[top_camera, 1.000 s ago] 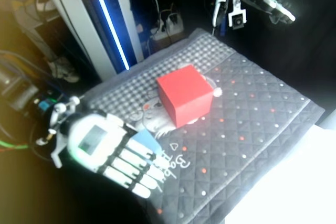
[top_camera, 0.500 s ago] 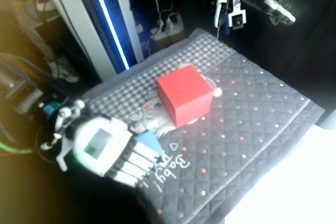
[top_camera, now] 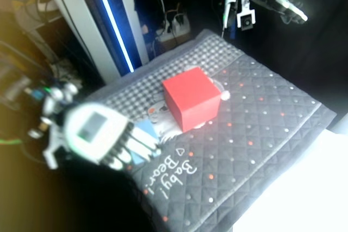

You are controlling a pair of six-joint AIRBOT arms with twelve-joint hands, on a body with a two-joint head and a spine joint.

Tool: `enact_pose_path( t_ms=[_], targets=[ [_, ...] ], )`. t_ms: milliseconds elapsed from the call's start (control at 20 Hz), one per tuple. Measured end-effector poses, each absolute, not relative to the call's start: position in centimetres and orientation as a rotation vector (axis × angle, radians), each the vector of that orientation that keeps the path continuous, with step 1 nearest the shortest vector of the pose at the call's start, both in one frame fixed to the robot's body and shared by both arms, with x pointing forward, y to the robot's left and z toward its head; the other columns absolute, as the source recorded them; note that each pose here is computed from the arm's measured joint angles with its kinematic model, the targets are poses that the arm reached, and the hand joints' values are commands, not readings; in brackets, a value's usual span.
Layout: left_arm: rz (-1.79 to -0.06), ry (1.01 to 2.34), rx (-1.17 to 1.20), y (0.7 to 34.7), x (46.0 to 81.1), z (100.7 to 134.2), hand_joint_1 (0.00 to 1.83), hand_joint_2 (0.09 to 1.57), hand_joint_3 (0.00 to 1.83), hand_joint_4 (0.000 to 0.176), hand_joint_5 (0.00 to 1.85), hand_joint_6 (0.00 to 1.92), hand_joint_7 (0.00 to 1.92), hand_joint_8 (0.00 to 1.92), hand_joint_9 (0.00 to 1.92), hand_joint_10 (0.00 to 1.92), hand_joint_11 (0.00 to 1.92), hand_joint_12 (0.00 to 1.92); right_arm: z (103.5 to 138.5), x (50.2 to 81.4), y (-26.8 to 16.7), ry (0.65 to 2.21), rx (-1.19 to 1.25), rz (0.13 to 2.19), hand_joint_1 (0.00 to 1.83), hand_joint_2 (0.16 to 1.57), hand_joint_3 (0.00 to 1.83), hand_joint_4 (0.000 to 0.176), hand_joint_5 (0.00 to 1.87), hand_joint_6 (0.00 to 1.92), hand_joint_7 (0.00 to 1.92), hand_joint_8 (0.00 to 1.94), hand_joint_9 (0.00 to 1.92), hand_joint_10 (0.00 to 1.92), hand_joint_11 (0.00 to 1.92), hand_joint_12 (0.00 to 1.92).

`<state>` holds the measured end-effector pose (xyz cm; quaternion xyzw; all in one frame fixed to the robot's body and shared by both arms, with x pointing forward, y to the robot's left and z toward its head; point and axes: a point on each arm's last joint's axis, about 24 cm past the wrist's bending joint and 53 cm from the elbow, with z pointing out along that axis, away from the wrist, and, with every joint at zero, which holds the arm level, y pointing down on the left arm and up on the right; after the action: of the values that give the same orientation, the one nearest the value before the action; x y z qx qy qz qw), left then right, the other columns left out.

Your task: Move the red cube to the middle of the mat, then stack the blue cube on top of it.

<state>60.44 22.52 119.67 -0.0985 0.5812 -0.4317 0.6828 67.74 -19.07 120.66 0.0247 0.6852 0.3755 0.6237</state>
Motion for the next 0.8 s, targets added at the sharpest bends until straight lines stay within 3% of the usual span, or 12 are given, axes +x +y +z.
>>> enact_pose_path(
  t_ms=[50,150,250,300,350,400,500,550,600,650,700,800],
  targets=[
    [-0.965,1.306,-0.225,22.6,60.5,119.6,0.69,1.03,0.0,0.113,0.0,0.0,0.0,0.0,0.0,0.0,0.02,0.01,122.2,67.2,-18.7,1.535,0.023,0.872,1.52,1.31,0.0,0.0,1.0,1.92,1.2,1.94,1.33,1.92,1.43,1.92],
    [-0.965,1.303,-0.227,22.7,60.5,119.6,0.73,1.03,0.0,0.095,0.01,0.0,0.0,0.0,0.0,0.0,0.05,0.03,124.5,66.5,-17.4,1.469,-0.031,0.906,1.51,1.32,0.0,0.0,0.92,1.92,1.2,1.94,1.35,1.92,1.45,1.92],
    [-0.967,1.303,-0.222,22.6,60.5,119.7,0.75,1.02,0.0,0.082,0.01,0.0,0.0,0.0,0.0,0.0,0.02,0.02,127.3,65.6,-16.0,1.389,-0.066,0.988,1.53,1.32,0.0,0.0,0.91,1.92,1.22,1.94,1.39,1.92,1.51,1.92],
    [-0.964,1.302,-0.227,22.7,60.5,119.7,0.76,1.02,0.0,0.075,0.01,0.0,0.0,0.0,0.0,0.0,0.02,0.02,128.5,65.1,-15.5,1.351,-0.084,1.024,1.48,1.37,0.0,0.0,1.03,1.92,1.28,1.94,1.45,1.92,1.59,1.92],
    [-0.961,1.301,-0.232,22.8,60.6,119.6,0.75,1.02,0.0,0.075,0.02,0.01,0.0,0.0,0.0,0.0,0.02,0.03,129.1,64.8,-15.2,1.327,-0.096,1.044,1.06,1.48,0.0,0.0,0.6,1.85,1.26,1.94,1.4,1.92,1.53,1.92],
    [-0.96,1.301,-0.232,22.8,60.6,119.6,0.74,1.02,0.0,0.069,0.02,0.0,0.0,0.0,0.0,0.0,0.02,0.03,129.9,64.3,-14.9,1.294,-0.118,1.058,1.12,1.45,0.0,0.0,0.6,1.52,0.73,1.94,1.32,1.92,1.43,1.92],
    [-0.959,1.301,-0.232,22.8,60.6,119.6,0.73,1.03,0.0,0.083,0.0,0.0,0.0,0.0,0.0,0.0,0.01,0.17,131.3,63.7,-14.2,1.251,-0.15,1.077,1.15,1.42,0.0,0.0,0.67,1.33,0.59,1.94,1.27,1.92,1.41,1.92],
    [-0.961,1.302,-0.232,22.8,60.6,119.6,0.74,1.03,0.0,0.088,0.0,0.0,0.0,0.0,0.0,0.0,0.0,0.2,132.4,63.3,-13.4,1.211,-0.169,1.1,1.09,1.37,0.0,0.0,0.7,1.45,1.01,1.94,1.29,1.92,1.43,1.92],
    [-0.964,1.302,-0.235,22.7,60.6,119.5,0.71,1.04,0.0,0.082,0.0,0.0,0.0,0.0,0.0,0.0,0.0,0.27,133.7,62.6,-12.1,1.159,-0.202,1.135,1.35,1.33,0.0,0.0,0.98,1.86,1.23,1.94,1.37,1.92,1.47,1.92],
    [-0.963,1.304,-0.234,22.7,60.6,119.4,0.71,1.04,0.0,0.082,0.0,0.0,0.0,0.0,0.0,0.0,0.0,0.27,133.9,62.3,-11.4,1.147,-0.219,1.152,1.35,1.33,0.0,0.0,0.98,1.86,1.23,1.94,1.37,1.92,1.47,1.92],
    [-0.962,1.305,-0.232,22.7,60.6,119.4,0.71,1.04,0.0,0.076,0.01,0.0,0.0,0.0,0.0,0.0,0.0,0.27,134.0,62.0,-10.7,1.139,-0.235,1.176,1.49,1.3,0.0,0.0,1.08,1.91,1.26,1.94,1.38,1.92,1.46,1.92],
    [-0.95,1.302,-0.243,23.2,60.8,119.4,0.69,1.05,0.01,0.08,0.01,0.0,0.0,0.0,0.0,0.0,0.0,0.28,133.5,61.7,-8.7,1.148,-0.267,1.232,1.5,1.33,0.0,0.0,1.03,1.92,1.22,1.94,1.33,1.92,1.4,1.92]
  ],
)
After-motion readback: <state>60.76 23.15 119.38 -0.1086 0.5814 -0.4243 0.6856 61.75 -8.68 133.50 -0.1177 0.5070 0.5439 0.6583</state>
